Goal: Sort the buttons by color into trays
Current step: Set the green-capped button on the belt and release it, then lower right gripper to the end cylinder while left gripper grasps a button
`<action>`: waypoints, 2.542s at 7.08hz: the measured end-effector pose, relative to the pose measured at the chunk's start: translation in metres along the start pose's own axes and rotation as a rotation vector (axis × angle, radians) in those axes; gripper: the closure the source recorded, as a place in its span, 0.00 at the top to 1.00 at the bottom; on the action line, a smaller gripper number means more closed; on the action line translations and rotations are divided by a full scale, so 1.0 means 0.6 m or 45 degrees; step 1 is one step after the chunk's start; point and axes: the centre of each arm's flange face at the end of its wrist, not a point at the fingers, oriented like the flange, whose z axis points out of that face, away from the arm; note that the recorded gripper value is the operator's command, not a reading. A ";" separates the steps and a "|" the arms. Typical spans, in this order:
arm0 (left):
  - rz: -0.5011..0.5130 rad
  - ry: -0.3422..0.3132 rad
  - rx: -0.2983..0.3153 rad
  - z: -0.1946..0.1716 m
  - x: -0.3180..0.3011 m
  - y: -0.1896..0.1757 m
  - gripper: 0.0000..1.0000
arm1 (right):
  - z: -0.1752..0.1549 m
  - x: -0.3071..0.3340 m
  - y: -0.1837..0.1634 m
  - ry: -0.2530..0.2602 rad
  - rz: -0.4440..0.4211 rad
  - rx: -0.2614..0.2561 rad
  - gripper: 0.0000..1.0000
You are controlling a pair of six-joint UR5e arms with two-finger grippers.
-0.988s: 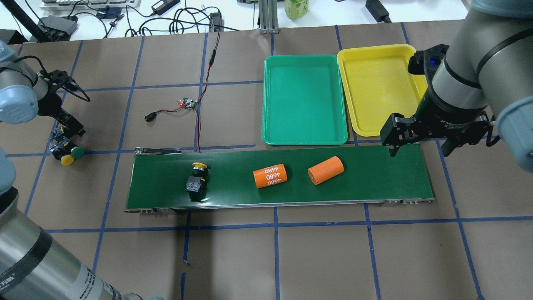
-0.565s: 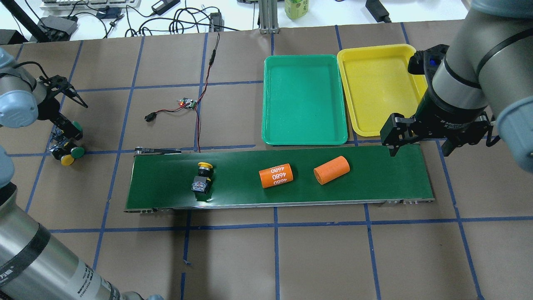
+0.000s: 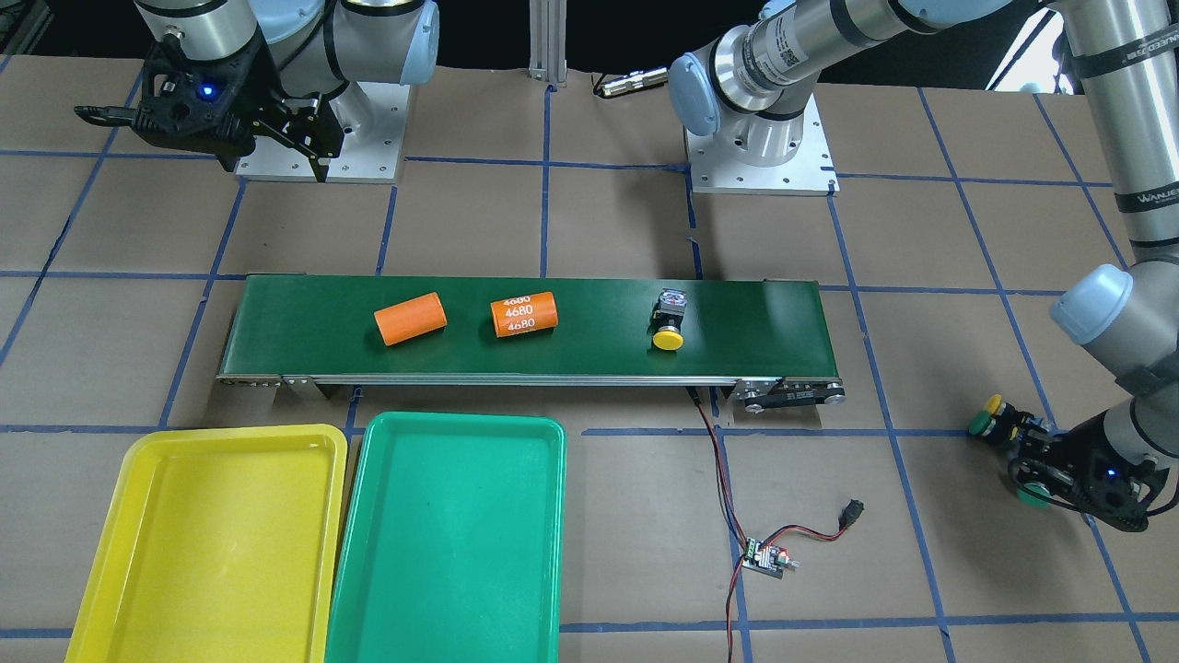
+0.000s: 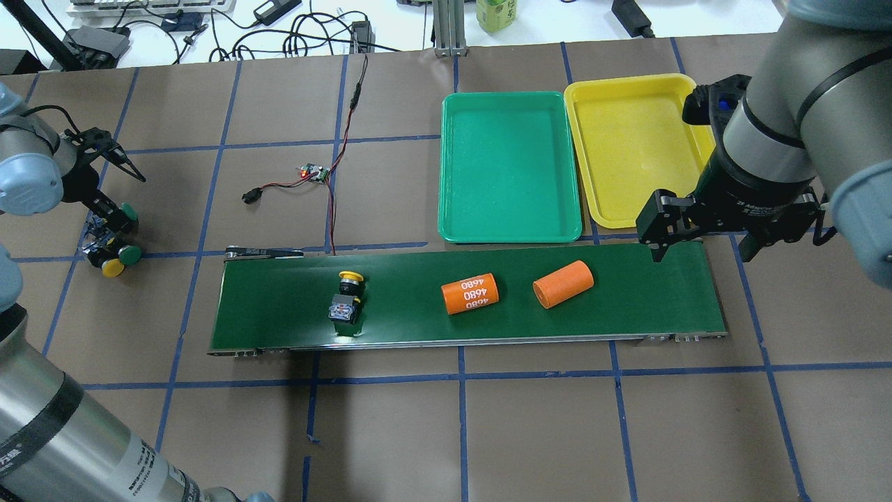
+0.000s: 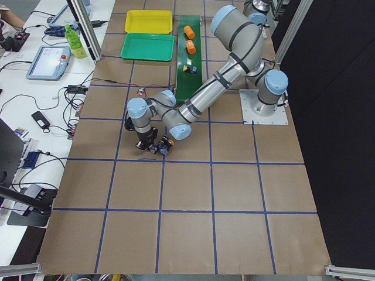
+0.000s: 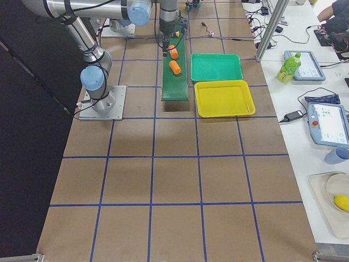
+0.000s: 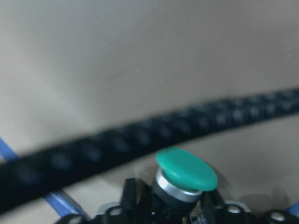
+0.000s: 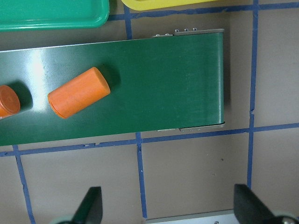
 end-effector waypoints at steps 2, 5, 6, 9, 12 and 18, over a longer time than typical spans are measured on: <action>-0.135 0.016 -0.015 -0.080 0.058 -0.057 0.00 | 0.001 0.000 0.000 0.000 0.004 -0.004 1.00; -0.464 0.112 -0.095 -0.185 0.290 -0.131 0.00 | -0.001 0.000 0.000 0.002 -0.005 0.003 1.00; -0.573 0.157 -0.113 -0.192 0.364 -0.114 0.00 | -0.002 0.001 0.000 0.005 -0.008 0.005 1.00; -0.934 0.244 -0.172 -0.181 0.586 -0.089 0.00 | -0.005 0.001 0.002 0.003 -0.010 0.010 1.00; -0.927 0.178 -0.147 -0.128 0.676 -0.104 0.96 | -0.009 0.001 0.004 0.005 -0.011 0.009 1.00; -0.903 0.104 -0.036 -0.212 0.498 -0.079 1.00 | -0.018 0.000 0.022 0.005 -0.014 0.011 1.00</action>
